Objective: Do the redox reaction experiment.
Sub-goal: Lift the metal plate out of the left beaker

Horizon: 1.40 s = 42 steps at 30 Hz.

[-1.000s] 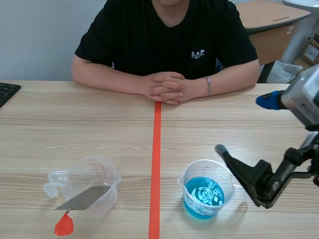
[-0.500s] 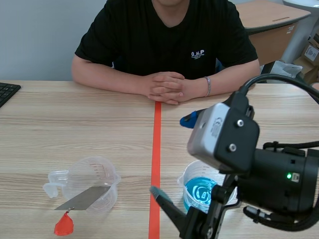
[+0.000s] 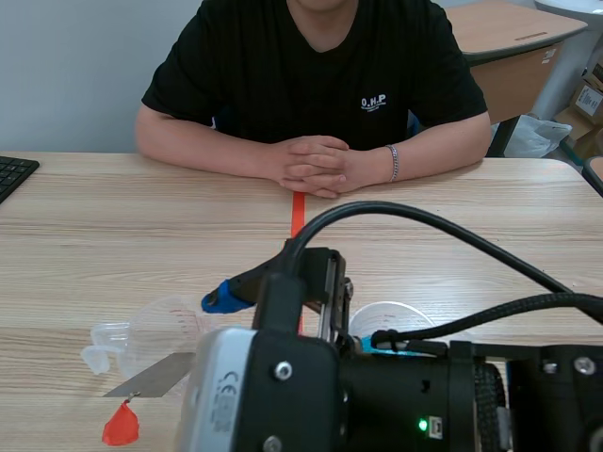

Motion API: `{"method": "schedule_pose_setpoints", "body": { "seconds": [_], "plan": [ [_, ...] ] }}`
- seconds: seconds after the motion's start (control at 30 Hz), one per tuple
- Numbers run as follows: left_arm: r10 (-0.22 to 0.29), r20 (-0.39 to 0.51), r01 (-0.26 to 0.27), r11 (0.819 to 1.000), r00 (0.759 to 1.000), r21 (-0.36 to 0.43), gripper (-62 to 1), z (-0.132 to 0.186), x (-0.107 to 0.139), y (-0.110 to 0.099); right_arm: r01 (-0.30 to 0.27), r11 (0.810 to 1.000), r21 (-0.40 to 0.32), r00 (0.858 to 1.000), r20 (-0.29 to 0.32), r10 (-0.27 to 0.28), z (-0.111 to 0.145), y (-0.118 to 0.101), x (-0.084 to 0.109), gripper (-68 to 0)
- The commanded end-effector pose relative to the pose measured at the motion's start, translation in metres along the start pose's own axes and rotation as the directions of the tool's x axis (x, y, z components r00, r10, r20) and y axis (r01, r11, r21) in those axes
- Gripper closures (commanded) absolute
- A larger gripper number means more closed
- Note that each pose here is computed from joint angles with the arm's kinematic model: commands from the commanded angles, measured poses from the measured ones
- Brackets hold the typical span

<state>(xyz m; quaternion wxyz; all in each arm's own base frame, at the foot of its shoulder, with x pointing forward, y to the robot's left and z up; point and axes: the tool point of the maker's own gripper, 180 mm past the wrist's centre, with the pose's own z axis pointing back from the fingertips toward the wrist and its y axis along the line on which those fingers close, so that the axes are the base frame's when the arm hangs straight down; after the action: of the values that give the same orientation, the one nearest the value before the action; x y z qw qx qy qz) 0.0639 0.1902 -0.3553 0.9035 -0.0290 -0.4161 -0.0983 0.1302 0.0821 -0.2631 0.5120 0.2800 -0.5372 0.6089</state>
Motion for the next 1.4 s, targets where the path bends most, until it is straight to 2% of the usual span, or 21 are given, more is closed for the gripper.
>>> {"method": "schedule_pose_setpoints", "body": {
  "seconds": [0.0,0.23,0.57,0.9,1.37],
  "plan": [
    [0.009,0.019,-0.009,1.0,1.0,-0.001,-59.0,0.001,0.005,-0.001,-0.03,1.0,-0.002,0.999,0.02,0.03,-0.003,-0.005,0.006,-67.9],
    [0.009,0.019,-0.009,1.0,1.0,-0.001,-59.0,0.001,0.005,-0.001,-0.053,0.998,0.014,0.997,0.047,0.053,-0.024,0.0,0.005,-67.9],
    [0.009,0.019,-0.009,1.0,1.0,-0.001,-59.0,0.001,0.005,-0.001,-0.059,0.998,0.021,0.996,0.071,0.057,-0.049,0.004,0.005,-67.8],
    [0.009,0.016,-0.009,1.0,1.0,-0.001,-59.0,0.001,0.004,-0.001,-0.065,0.998,0.007,0.996,0.069,0.065,-0.051,0.002,0.004,-40.6],
    [0.009,0.016,-0.009,1.0,1.0,-0.001,-59.0,0.001,0.004,-0.001,-0.067,0.998,-0.013,0.995,0.076,0.067,-0.052,-0.002,0.006,-14.7]
  ]
}}
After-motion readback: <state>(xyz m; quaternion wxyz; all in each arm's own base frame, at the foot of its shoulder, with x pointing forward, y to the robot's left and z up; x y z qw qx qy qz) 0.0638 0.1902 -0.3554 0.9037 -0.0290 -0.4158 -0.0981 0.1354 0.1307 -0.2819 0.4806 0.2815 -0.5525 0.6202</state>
